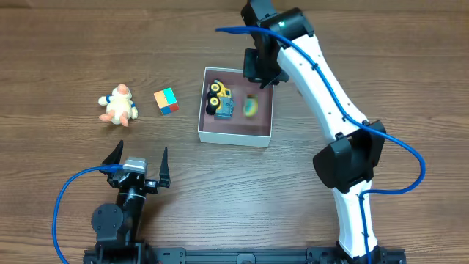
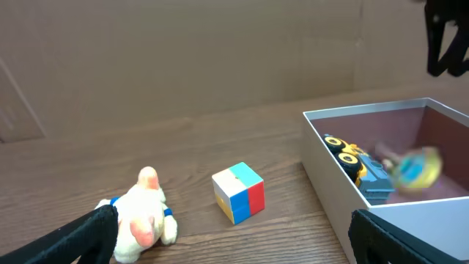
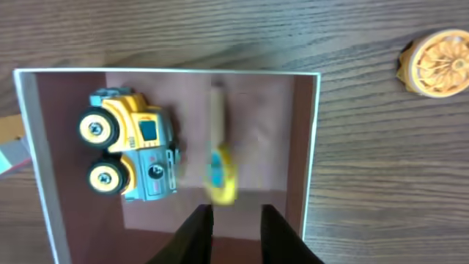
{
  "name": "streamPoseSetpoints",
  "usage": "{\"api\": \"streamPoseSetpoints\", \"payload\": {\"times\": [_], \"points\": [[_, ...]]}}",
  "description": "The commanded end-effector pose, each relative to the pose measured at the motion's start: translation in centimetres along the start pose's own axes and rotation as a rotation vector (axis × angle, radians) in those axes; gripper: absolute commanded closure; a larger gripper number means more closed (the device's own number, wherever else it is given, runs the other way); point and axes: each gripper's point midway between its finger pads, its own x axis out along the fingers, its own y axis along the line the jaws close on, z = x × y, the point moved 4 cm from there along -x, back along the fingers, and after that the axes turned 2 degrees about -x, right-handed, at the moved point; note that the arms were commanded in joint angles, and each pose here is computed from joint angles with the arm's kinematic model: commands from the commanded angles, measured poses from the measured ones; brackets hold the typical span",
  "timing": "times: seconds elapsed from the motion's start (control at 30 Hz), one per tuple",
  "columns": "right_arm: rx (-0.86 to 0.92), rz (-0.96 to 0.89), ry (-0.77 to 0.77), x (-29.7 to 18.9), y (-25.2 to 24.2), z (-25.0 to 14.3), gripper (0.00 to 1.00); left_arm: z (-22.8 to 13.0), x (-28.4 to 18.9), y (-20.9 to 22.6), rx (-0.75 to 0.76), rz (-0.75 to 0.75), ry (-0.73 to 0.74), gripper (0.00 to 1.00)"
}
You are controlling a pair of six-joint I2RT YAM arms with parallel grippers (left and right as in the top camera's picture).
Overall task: Pack container
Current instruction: 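Carry the handled toy into the box and release it, then reach the right gripper to the yellow gear wheel and grasp it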
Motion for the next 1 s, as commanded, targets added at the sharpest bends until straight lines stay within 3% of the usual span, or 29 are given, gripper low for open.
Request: {"api": "streamPoseSetpoints", "payload": {"times": [0.0,0.1,0.13,0.17,0.2,0.23,0.33,0.47,0.77,0.97], "points": [[-0.001,-0.037,0.016,1.8,-0.5,-0.1,0.83,0.0,0.0,0.0,0.009,0.001,-0.006,0.0],[0.037,-0.024,-0.02,0.8,-1.7,1.2,0.69,0.0,0.0,0.0,0.009,0.001,-0.006,0.0],[0.058,-0.023,-0.03,0.3,-2.6,1.8,0.6,0.0,0.0,0.0,0.009,0.001,-0.006,0.0],[0.106,-0.03,-0.039,-0.7,-4.7,2.7,0.3,0.0,0.0,0.0,0.009,0.001,-0.006,0.0],[0.142,-0.041,-0.034,-0.9,-6.5,3.1,0.09,0.0,0.0,0.0,0.009,0.001,-0.006,0.0],[0.162,-0.048,-0.028,-1.0,-7.5,3.3,0.0,0.0,0.0,0.0,0.009,0.001,-0.006,0.0],[0.228,-0.057,-0.009,-0.7,-12.8,4.4,0.0,0.0,0.0,0.0,0.009,0.001,-0.006,0.0],[0.236,-0.02,0.014,0.4,-15.9,5.2,0.0,0.0,0.0,0.0,0.009,0.001,-0.006,0.0],[0.227,-0.033,0.072,7.0,-15.9,3.8,0.0,0.0,0.0,0.0,0.009,0.001,-0.006,0.0],[0.165,-0.044,0.077,8.8,-16.2,3.4,0.0,0.0,0.0,0.0,0.009,0.001,-0.006,0.0]]}}
